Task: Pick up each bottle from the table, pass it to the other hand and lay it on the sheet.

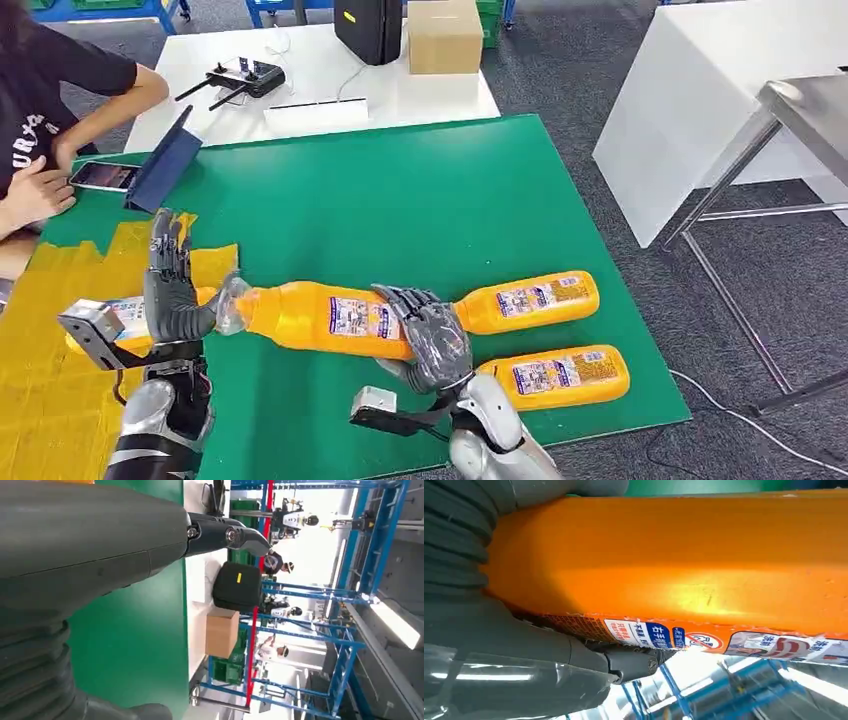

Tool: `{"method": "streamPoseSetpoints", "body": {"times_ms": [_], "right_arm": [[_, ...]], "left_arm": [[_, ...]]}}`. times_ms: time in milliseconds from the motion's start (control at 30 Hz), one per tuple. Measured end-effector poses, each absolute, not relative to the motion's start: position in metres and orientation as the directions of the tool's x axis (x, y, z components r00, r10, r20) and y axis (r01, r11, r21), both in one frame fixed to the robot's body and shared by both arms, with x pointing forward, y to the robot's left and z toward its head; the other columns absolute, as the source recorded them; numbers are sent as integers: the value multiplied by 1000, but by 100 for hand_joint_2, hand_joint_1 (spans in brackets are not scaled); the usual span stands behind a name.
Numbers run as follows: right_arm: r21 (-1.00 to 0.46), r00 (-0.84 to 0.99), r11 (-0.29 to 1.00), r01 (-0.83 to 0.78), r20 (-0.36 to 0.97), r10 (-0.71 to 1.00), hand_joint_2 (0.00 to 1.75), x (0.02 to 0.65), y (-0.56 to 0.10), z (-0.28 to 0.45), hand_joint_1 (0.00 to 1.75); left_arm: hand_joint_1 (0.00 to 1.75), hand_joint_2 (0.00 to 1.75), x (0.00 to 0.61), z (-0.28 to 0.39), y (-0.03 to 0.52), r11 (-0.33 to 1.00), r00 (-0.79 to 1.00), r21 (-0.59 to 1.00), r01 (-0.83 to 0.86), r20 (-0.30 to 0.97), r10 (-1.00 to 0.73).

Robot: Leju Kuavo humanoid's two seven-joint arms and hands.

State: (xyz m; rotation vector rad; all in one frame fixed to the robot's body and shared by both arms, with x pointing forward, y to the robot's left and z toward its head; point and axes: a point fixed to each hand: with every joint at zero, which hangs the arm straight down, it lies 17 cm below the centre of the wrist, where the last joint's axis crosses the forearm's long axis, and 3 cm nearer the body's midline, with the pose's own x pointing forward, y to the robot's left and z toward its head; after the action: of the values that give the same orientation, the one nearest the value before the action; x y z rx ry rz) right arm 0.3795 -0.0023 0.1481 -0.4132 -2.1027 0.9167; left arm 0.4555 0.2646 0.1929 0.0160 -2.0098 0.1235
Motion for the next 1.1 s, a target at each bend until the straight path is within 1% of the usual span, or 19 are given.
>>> {"method": "streamPoseSetpoints", "body": {"times_ms": [233, 333, 400, 433, 500, 533, 800, 967, 1100], "right_arm": [[-701, -649, 713, 4, 541, 535, 175, 373, -4, 161, 175], [-696, -646, 718, 6, 545, 534, 175, 371, -5, 162, 175], [-692, -647, 722, 9, 546, 532, 175, 370, -6, 164, 175], [-691, -649, 723, 9, 546, 530, 175, 369, -6, 164, 175], [-685, -652, 729, 11, 548, 525, 175, 368, -7, 166, 175], [-681, -654, 732, 13, 548, 522, 175, 368, -8, 168, 175], [-618, -657, 786, 35, 578, 484, 175, 370, -16, 185, 175], [-560, -631, 828, 35, 630, 453, 175, 377, -25, 191, 175], [-543, -624, 839, 36, 643, 444, 175, 380, -29, 192, 175]], "left_arm": [[0, 175, 455, 193, 263, 995, -428, -81, -64, 903, 46], [0, 175, 455, 192, 256, 994, -418, -106, -17, 904, 89], [0, 175, 449, 191, 234, 982, -393, -148, 115, 901, 182], [0, 175, 442, 192, 217, 965, -381, -157, 211, 896, 229], [0, 175, 423, 195, 184, 913, -355, -155, 376, 887, 296], [0, 175, 416, 196, 173, 893, -346, -152, 424, 884, 315], [0, 175, 392, 178, 126, 832, -304, -22, 555, 925, 227], [0, 175, 382, 171, 115, 800, -292, 2, 600, 932, 217], [0, 175, 379, 168, 112, 790, -287, 11, 613, 935, 209]]}}
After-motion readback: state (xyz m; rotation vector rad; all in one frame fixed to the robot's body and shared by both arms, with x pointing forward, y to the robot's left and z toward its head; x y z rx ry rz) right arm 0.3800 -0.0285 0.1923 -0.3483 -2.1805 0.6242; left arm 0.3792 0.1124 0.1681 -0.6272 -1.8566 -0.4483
